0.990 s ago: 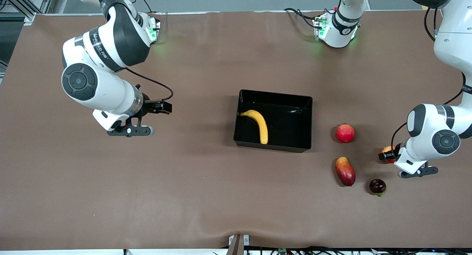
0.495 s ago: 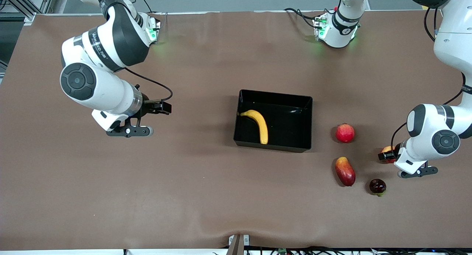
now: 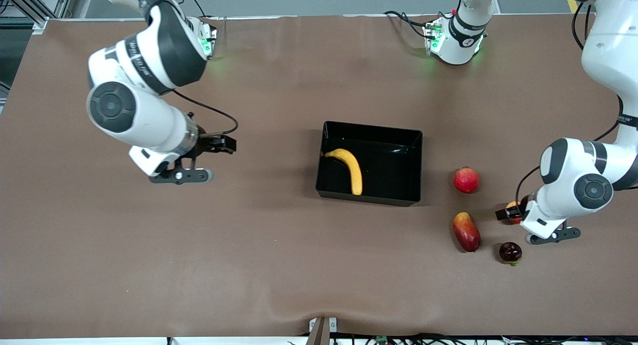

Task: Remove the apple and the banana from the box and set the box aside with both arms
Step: 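Reach the left gripper into the tray and grasp the banana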

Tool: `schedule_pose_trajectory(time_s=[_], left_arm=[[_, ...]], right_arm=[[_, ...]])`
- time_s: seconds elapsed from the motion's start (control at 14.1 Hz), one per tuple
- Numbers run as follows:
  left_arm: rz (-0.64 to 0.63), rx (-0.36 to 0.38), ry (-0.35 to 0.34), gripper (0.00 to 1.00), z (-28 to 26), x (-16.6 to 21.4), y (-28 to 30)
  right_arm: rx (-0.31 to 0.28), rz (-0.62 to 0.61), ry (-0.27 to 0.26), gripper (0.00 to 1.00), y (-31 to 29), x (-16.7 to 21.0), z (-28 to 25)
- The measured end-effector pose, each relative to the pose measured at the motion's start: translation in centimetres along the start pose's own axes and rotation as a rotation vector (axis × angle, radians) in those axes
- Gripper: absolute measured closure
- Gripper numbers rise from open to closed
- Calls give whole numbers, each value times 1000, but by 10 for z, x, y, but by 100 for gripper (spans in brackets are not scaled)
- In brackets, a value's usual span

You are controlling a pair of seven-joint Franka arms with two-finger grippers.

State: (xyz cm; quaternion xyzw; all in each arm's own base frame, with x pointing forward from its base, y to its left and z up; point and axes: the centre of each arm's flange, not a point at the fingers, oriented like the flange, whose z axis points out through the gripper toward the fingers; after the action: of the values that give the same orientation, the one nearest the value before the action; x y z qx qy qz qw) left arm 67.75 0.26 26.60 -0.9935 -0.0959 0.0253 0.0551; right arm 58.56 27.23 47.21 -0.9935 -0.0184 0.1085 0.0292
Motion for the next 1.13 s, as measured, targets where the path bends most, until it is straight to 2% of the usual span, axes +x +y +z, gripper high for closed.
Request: schedule_pose_trajectory(time_s=[0.28,0.5,0.71,0.85,0.99,1.13], left_arm=[[-60,-1,-33,0,-57,-36,78],[-117,-19,-46,0,-79,-58,119],[-203,-50,-51,0,-99,-103,195],[-179,-42,-46,0,-104,-152,266],[-92,-25,-19,0,-99,-200,323],[-3,-44,21,0,-84,-226,359]], right_arm=[[-26,-67,-20,0,-46,-8,29],[-20,-58,-1,0,-43,-1,32],[-12,-44,29,0,-37,8,32],[-2,-28,55,0,-28,15,28],[15,-15,94,0,-21,23,24],[21,-4,113,0,-15,28,22]])
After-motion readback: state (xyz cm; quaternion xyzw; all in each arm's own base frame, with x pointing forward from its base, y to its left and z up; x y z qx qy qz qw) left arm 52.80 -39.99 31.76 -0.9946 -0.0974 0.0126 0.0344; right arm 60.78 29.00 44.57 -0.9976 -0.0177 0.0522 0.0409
